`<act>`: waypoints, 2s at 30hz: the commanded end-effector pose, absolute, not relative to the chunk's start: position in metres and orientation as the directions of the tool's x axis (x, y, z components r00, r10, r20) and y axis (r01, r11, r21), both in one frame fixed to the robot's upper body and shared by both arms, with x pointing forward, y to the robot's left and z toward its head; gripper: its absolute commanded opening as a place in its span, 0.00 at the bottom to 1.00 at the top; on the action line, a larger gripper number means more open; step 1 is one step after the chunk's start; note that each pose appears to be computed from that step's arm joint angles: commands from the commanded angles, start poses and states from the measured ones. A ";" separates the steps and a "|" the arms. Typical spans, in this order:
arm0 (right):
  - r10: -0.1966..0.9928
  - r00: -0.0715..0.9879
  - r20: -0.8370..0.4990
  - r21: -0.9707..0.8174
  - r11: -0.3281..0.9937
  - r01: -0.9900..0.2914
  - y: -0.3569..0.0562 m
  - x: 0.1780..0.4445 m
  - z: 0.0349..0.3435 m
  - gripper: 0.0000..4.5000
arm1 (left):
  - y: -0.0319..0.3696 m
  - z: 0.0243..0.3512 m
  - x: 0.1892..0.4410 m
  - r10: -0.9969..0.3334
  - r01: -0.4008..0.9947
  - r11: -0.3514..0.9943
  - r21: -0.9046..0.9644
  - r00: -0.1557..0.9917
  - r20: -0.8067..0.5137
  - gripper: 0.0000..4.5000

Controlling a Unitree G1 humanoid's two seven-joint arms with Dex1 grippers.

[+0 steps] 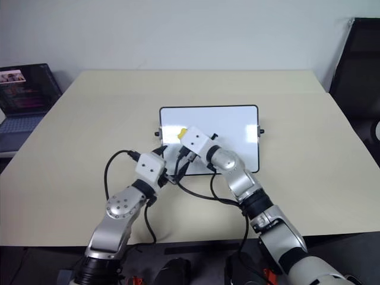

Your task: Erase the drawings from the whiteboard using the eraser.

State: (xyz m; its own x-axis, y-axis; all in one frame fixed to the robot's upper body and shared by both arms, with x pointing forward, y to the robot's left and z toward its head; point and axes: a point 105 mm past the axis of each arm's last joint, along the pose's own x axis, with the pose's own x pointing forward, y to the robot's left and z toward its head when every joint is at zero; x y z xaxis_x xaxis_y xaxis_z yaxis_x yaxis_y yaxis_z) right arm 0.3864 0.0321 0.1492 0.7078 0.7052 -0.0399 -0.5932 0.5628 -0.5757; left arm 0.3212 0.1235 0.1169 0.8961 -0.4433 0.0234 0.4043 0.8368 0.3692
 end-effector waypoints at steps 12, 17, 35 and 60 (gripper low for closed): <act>0.676 0.720 -0.158 -0.600 0.513 -0.613 -0.011 0.375 0.111 0.26 | 0.124 0.131 0.316 -0.435 0.375 0.843 0.385 0.897 0.079 1.00; 0.641 0.749 -0.167 -0.608 0.531 -0.590 -0.027 0.379 0.112 0.26 | 0.121 0.130 0.318 -0.446 0.386 0.840 0.381 0.891 0.081 1.00; 0.613 0.787 -0.064 -0.488 0.669 -0.561 -0.058 0.353 0.144 0.26 | 0.106 0.135 0.321 -0.509 0.441 0.813 0.380 0.855 0.096 1.00; -0.038 0.963 -0.266 -0.191 0.981 -0.014 -0.259 0.308 0.125 0.26 | 0.020 0.140 0.292 -0.993 0.977 0.116 0.181 0.121 -0.014 1.00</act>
State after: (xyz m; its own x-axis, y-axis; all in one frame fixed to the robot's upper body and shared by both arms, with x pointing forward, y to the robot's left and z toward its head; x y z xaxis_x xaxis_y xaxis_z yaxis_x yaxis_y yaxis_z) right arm 0.3089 -0.2528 0.1214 0.9587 -0.0179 -0.2838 -0.0407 0.9791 -0.1991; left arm 0.2950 0.0244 0.1362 0.1687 -0.9852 -0.0303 0.9725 0.1614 0.1677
